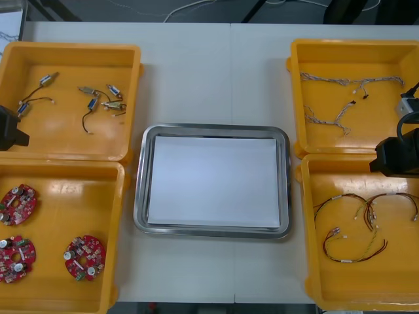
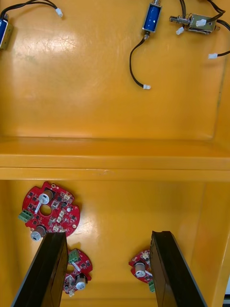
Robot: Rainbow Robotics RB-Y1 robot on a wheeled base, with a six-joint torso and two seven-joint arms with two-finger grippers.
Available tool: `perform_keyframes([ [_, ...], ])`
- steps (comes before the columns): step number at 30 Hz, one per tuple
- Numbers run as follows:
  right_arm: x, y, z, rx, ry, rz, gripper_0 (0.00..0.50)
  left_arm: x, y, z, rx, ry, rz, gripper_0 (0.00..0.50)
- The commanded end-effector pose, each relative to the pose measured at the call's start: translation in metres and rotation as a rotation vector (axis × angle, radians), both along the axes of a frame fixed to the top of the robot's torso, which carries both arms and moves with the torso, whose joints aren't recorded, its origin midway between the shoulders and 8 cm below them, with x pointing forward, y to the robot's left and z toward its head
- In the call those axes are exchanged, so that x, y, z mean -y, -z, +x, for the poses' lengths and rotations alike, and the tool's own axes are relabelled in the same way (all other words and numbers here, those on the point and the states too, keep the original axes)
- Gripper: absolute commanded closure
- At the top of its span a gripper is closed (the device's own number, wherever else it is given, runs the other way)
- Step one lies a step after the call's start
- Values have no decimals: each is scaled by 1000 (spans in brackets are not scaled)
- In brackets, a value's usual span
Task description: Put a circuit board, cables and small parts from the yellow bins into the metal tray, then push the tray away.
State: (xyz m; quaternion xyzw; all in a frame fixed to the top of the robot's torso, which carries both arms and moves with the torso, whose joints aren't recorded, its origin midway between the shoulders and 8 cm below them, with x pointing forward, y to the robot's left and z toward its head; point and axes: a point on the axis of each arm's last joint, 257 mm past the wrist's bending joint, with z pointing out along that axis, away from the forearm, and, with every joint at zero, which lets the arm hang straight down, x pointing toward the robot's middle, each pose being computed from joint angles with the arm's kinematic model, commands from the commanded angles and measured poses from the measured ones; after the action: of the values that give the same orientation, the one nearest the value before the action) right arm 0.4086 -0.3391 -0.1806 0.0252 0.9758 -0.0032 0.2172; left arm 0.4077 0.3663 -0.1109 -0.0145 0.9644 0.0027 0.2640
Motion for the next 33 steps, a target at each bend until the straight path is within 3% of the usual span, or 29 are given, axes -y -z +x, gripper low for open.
perform_keyframes([
  [1,5,-6,3,24,-33,-14,0,-4,0,-4,0,-72,-7,0],
  [3,5,-6,3,24,-33,-14,0,-4,0,-4,0,-72,-7,0],
  [4,5,-6,3,24,-33,-14,0,5,15,-7,-26,-64,-39,0],
  [6,5,-6,3,24,-33,-14,0,8,17,-7,-29,-57,-43,0],
  [7,-7,15,-9,-30,-48,13,0,7,15,-6,-28,-54,-34,0],
  [18,-11,25,-44,-119,15,36,0,9,8,-12,-47,-4,-38,0],
  [23,-16,34,-60,-138,100,74,0,-2,9,-24,-82,60,10,0],
  [33,-25,49,-82,-141,247,142,0,-21,18,-40,-87,193,59,0],
])
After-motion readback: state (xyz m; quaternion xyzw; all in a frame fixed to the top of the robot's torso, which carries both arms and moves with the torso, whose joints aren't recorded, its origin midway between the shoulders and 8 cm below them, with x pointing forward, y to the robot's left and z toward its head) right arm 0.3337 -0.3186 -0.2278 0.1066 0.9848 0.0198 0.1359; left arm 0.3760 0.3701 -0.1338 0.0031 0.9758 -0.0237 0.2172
